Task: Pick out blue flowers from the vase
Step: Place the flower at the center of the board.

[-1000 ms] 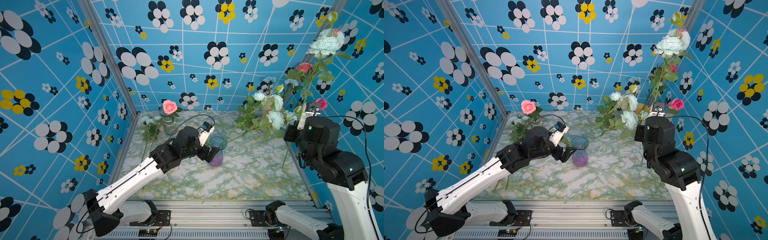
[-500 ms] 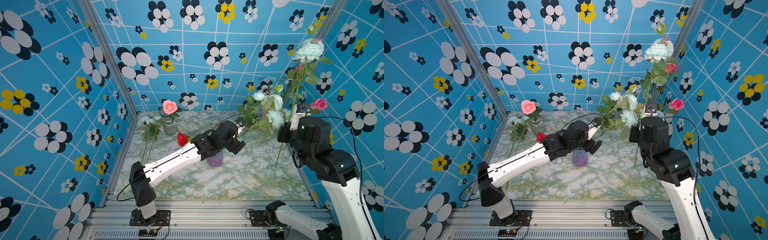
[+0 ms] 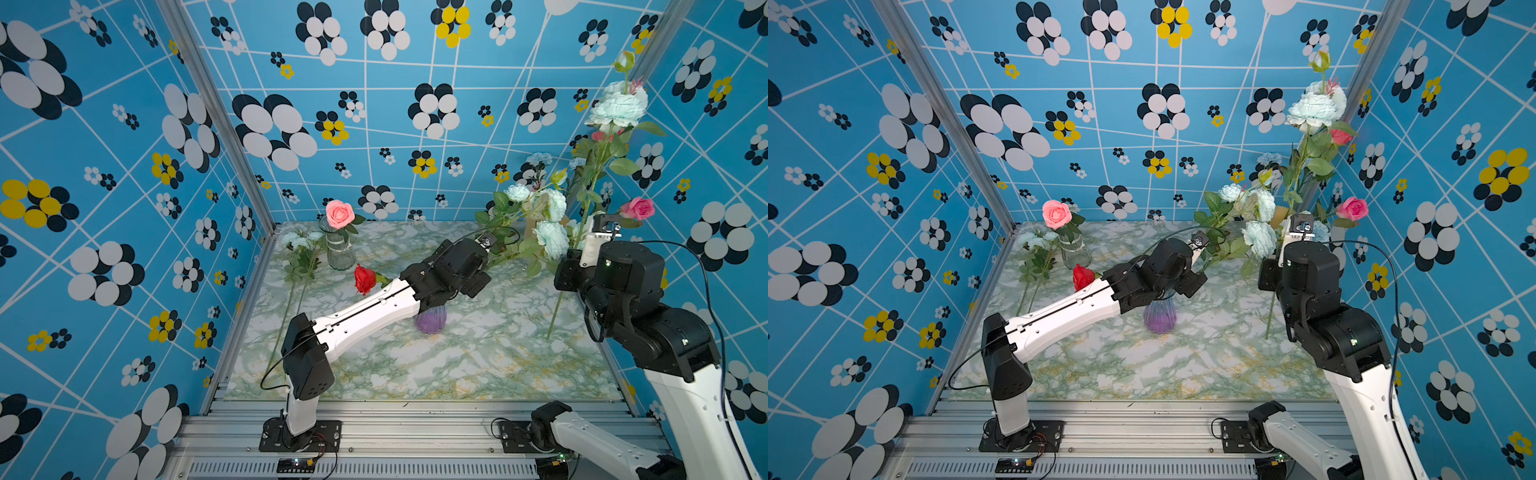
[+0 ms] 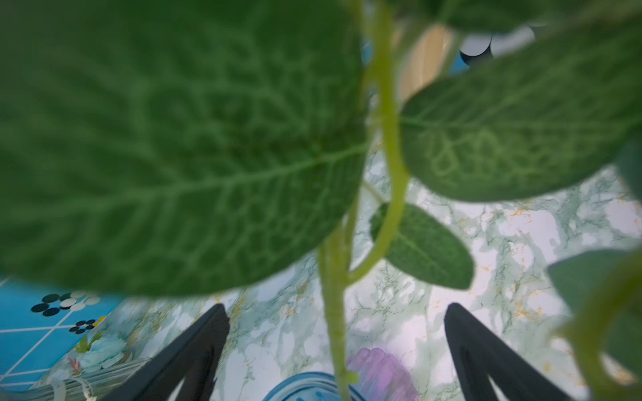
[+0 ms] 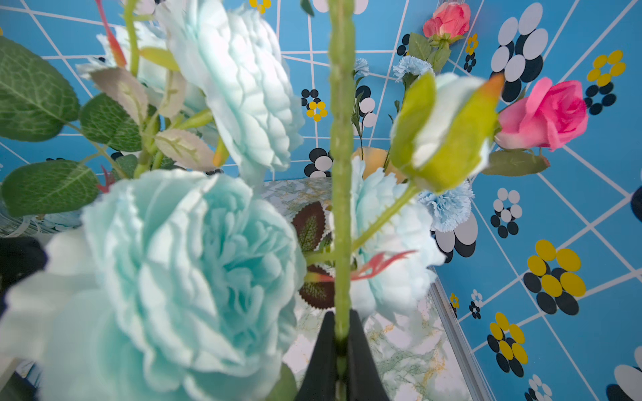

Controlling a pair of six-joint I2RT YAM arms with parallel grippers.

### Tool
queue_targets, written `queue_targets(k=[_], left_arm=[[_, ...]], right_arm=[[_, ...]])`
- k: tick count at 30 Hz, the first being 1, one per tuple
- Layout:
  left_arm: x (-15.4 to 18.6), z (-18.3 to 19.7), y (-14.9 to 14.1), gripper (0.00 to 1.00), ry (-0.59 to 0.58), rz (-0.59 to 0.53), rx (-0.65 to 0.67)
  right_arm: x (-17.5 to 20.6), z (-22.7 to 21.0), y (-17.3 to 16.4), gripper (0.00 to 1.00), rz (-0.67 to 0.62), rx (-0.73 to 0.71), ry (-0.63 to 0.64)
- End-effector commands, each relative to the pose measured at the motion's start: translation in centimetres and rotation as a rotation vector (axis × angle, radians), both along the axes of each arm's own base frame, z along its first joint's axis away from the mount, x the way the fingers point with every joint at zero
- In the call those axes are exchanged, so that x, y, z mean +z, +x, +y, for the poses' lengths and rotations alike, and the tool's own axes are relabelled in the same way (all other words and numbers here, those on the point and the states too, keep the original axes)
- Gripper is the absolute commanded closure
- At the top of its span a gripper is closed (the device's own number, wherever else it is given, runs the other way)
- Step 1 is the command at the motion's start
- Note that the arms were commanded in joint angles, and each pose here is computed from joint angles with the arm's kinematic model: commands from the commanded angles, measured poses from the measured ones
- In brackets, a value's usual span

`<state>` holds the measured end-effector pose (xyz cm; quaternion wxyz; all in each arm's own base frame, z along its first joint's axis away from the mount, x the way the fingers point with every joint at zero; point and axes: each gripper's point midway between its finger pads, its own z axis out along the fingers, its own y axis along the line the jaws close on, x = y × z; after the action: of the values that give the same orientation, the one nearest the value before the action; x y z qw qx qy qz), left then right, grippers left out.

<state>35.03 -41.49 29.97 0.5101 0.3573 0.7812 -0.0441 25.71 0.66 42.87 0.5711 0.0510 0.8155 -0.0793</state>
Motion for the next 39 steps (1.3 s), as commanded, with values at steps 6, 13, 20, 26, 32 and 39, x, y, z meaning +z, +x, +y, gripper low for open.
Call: queue_targets(k=[6, 13, 20, 26, 32, 39], left_arm=[[2.7, 4.6, 0.7, 0.0, -0.072, -0.07, 0.104], [2.2, 7.0, 1.2, 0.0, -0.1, -0.054, 0.151], [1.9, 7.9, 1.2, 0.0, -0.11, -0.046, 0.164], [1.9, 8.2, 0.9, 0.0, -0.121, -0.044, 0.162], [1.9, 8.7, 0.5, 0.0, -0.128, -0.044, 0.16], [2.1, 9.2, 0.1, 0.0, -0.135, -0.046, 0.161]], right_arm=[[-0.4, 0.0, 0.0, 1.0, -0.024, 0.001, 0.027], [-2.0, 0.5, 0.3, 1.0, 0.01, 0.012, 0.042], [-2.9, 0.1, -0.2, 1.0, 0.0, -0.011, 0.075], [-5.0, 0.6, 0.2, 1.0, 0.046, 0.0, 0.092], [-8.6, 2.6, 1.5, 1.0, 0.129, 0.054, 0.147], [-11.1, 4.3, 3.1, 1.0, 0.194, 0.104, 0.193]])
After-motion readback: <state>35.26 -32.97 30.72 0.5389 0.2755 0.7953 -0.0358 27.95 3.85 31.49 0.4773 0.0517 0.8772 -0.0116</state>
